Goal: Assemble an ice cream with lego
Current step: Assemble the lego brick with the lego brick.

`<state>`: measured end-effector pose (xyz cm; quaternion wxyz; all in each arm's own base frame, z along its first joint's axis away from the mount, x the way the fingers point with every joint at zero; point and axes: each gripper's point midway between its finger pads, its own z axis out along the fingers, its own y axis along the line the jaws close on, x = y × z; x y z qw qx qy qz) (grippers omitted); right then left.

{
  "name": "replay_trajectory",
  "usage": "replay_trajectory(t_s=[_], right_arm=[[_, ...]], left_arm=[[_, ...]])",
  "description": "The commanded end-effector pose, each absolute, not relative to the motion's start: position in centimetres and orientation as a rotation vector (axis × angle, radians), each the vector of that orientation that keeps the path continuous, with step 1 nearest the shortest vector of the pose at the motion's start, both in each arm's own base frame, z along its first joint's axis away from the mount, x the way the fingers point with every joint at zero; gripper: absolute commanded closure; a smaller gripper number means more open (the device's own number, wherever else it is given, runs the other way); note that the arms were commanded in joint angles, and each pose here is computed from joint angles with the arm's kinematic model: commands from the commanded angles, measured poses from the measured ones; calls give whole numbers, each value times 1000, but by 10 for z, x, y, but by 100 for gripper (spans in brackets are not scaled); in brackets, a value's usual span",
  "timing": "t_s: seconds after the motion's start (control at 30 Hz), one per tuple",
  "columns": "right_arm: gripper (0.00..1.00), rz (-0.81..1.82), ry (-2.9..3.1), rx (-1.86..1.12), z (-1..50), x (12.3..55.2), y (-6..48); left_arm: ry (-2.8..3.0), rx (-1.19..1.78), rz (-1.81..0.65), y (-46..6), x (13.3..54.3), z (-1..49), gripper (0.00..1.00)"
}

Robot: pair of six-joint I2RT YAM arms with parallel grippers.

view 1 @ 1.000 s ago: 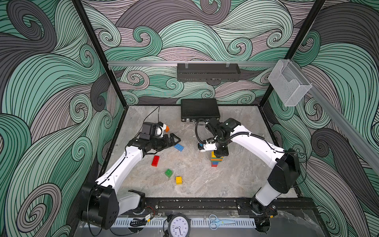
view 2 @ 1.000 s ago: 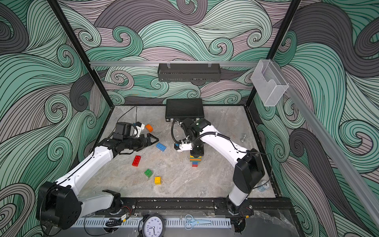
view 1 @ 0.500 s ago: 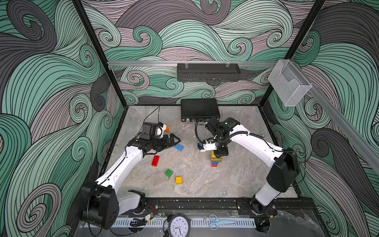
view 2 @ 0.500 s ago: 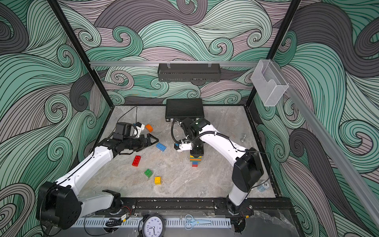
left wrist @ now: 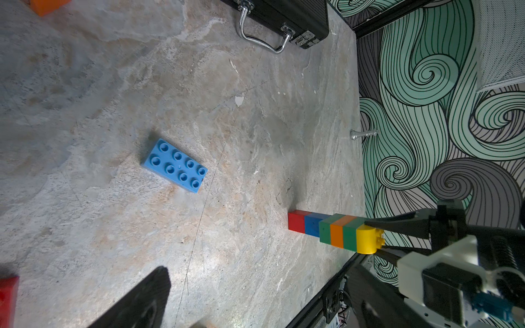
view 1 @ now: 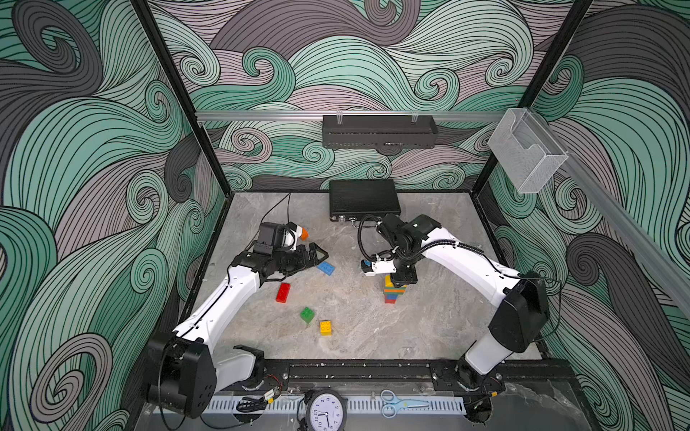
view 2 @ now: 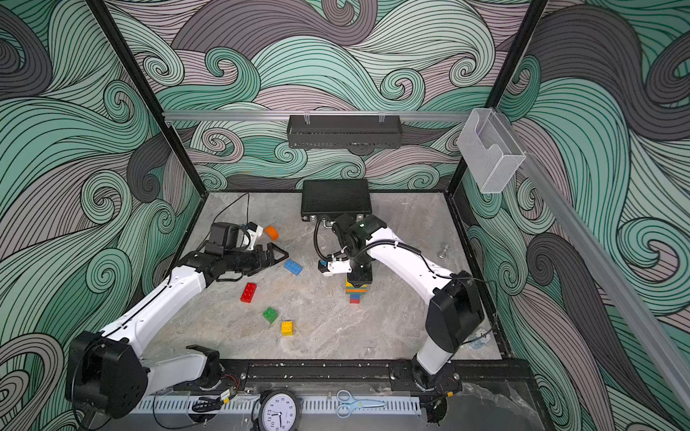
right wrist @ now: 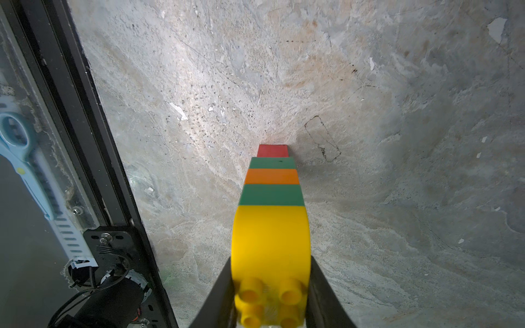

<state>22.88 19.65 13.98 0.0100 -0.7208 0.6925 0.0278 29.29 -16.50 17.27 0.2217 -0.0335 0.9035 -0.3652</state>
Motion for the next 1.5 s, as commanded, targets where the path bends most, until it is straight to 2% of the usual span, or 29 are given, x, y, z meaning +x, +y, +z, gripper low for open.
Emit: replay_trajectory(t_s=[0.0,0.87,1.2,1.47], right_arm=[[96,277,2288,-2404,102,192,187],[73,310,2245,-2350,123,198,193],[63,304,2244,-2336,126,198,192],[50,299,2239,-2324,128,200,193]], left_arm=[[2478,-75,-989,-163,293,181,2],[2465,-78,-985,-162,294,186,2],[2465,-80,-983,-161,295,187,2],[2460,-81,-982,-161,295,188,2]])
